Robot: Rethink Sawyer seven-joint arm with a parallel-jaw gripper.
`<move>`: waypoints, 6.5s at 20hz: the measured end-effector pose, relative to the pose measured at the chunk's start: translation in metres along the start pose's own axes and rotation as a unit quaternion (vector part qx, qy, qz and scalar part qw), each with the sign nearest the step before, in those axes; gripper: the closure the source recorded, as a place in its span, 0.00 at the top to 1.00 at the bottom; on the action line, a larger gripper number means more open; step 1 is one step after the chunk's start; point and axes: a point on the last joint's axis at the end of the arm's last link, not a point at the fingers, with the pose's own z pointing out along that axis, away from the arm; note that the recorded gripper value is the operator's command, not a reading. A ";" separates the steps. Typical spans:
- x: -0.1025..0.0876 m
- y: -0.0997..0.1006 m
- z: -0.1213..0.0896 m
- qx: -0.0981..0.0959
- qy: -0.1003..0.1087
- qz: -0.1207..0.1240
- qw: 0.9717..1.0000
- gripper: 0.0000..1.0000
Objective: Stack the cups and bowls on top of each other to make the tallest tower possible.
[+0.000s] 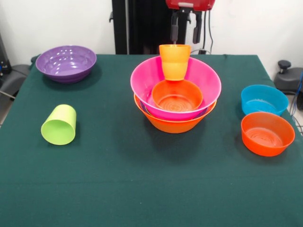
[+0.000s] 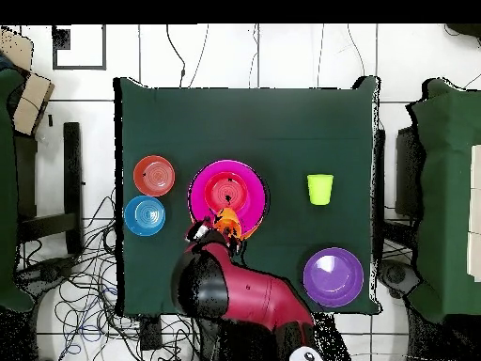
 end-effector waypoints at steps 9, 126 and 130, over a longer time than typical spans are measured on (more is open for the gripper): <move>-0.006 -0.014 0.015 0.002 -0.005 0.016 1.000 1.00; -0.100 0.032 0.051 0.064 0.047 -0.012 0.997 1.00; -0.100 0.030 0.051 0.065 0.047 -0.011 0.997 1.00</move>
